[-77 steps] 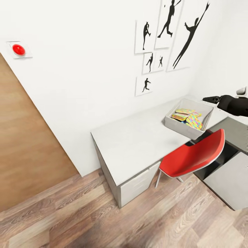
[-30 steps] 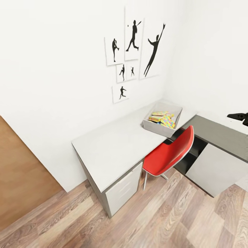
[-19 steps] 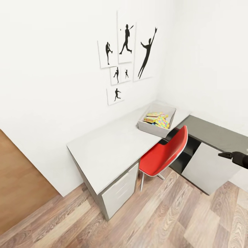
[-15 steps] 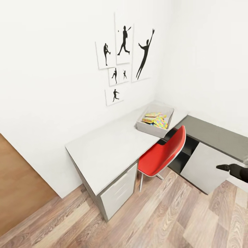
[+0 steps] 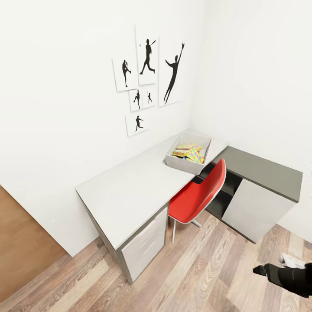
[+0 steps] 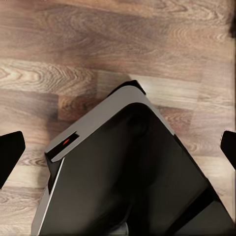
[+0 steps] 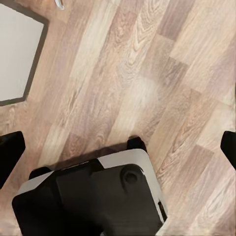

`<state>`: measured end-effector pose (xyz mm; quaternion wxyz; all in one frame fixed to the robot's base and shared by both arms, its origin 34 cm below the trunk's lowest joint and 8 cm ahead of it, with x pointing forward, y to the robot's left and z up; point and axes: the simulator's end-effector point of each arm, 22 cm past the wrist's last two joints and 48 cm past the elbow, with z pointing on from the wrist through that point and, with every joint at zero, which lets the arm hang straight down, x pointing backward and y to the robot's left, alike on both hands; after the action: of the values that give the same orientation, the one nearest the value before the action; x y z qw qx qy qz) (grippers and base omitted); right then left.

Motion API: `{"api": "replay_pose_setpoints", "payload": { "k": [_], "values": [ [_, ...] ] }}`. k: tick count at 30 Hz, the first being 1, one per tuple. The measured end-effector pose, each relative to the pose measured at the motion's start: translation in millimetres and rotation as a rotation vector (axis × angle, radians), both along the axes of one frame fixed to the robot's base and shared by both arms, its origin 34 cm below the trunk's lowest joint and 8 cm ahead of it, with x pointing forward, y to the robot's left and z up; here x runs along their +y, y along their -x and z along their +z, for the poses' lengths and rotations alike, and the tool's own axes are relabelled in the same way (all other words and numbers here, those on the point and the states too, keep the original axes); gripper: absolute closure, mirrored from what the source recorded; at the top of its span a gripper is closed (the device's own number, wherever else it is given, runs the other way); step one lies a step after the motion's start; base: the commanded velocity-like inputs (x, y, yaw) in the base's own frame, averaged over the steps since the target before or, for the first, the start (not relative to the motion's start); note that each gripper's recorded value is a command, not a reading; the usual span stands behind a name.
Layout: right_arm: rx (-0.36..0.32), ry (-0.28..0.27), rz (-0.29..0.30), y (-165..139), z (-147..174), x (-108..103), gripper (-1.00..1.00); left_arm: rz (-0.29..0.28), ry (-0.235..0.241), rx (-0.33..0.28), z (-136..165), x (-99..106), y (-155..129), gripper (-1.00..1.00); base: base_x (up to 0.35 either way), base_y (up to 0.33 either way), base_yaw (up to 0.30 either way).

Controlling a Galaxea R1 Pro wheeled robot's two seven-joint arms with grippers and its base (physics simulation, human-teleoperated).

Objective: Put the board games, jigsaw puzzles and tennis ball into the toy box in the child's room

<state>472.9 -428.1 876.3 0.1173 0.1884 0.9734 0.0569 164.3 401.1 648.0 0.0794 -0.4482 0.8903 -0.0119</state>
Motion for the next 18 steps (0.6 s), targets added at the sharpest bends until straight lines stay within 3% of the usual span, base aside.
{"api": "replay_pose_setpoints", "payload": {
  "k": [1,6,7,8,14,17,18],
  "values": [
    [0.001,0.005,0.004,1,0,0,-1.00,0.000,0.000,-0.002,0,0,-1,-1.00,0.000,0.000,-0.110],
    [0.151,0.043,0.134,60,-76,68,-1.00,-0.002,0.006,0.002,-1,-4,1,-1.00,0.000,0.000,-0.112],
    [0.151,0.048,0.139,60,-77,67,-1.00,-0.002,0.006,0.001,-1,-4,1,-1.00,0.000,0.000,-0.113],
    [0.175,0.039,0.159,72,-91,83,-1.00,-0.005,0.004,0.007,-1,-4,3,-1.00,0.000,0.000,-0.113],
    [0.334,-0.017,0.336,131,-170,175,-1.00,-0.077,0.010,0.101,-7,-15,25,-1.00,0.000,0.000,-0.113],
    [0.406,-0.014,0.412,153,-200,209,-1.00,-0.123,0.021,0.151,-11,-25,37,-1.00,0.000,0.000,-0.112],
    [0.405,-0.011,0.415,153,-200,209,-1.00,-0.123,0.021,0.150,-11,-25,37,-1.00,0.000,0.000,-0.112]
  ]
}}
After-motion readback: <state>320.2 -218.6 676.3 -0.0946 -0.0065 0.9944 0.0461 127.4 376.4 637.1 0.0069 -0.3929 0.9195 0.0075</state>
